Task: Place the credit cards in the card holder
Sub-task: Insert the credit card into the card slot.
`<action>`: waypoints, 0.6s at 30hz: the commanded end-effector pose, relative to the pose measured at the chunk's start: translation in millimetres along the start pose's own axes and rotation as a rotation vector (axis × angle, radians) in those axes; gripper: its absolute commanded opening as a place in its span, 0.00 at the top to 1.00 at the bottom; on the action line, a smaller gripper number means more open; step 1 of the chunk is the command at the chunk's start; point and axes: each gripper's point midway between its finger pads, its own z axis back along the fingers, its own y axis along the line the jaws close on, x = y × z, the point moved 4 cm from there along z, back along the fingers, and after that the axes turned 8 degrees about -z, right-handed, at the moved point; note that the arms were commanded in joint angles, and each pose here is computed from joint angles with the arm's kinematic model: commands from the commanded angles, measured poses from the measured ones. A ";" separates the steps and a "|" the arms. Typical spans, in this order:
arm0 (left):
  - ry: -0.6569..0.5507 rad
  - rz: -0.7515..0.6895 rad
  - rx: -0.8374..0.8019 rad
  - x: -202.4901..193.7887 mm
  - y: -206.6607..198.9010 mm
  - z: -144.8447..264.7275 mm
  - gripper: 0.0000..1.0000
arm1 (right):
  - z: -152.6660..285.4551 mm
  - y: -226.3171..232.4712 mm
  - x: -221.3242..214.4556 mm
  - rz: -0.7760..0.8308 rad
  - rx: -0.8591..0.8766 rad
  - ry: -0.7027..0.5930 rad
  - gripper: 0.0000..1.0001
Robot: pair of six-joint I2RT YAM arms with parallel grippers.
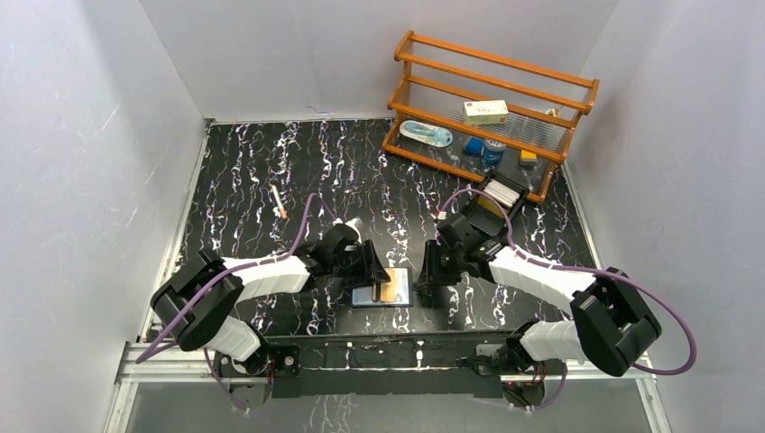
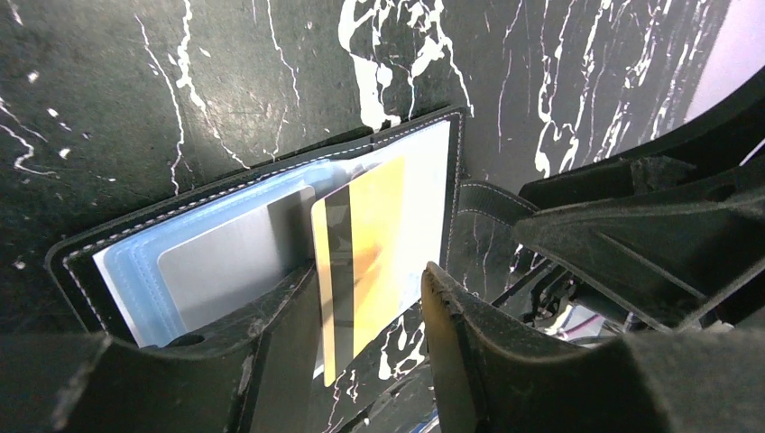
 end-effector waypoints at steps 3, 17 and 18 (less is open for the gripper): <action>-0.007 -0.087 0.119 9.0 5.0 13.8 0.56 | 1.8 13.1 3.7 0.010 0.081 -0.021 0.59; 0.034 -0.070 0.170 1.2 11.2 10.2 0.56 | -23.1 19.7 -2.2 -0.017 0.169 0.031 0.80; 0.035 -0.068 0.167 0.8 9.1 8.3 0.56 | -24.3 19.1 -3.0 -0.023 0.170 0.033 0.82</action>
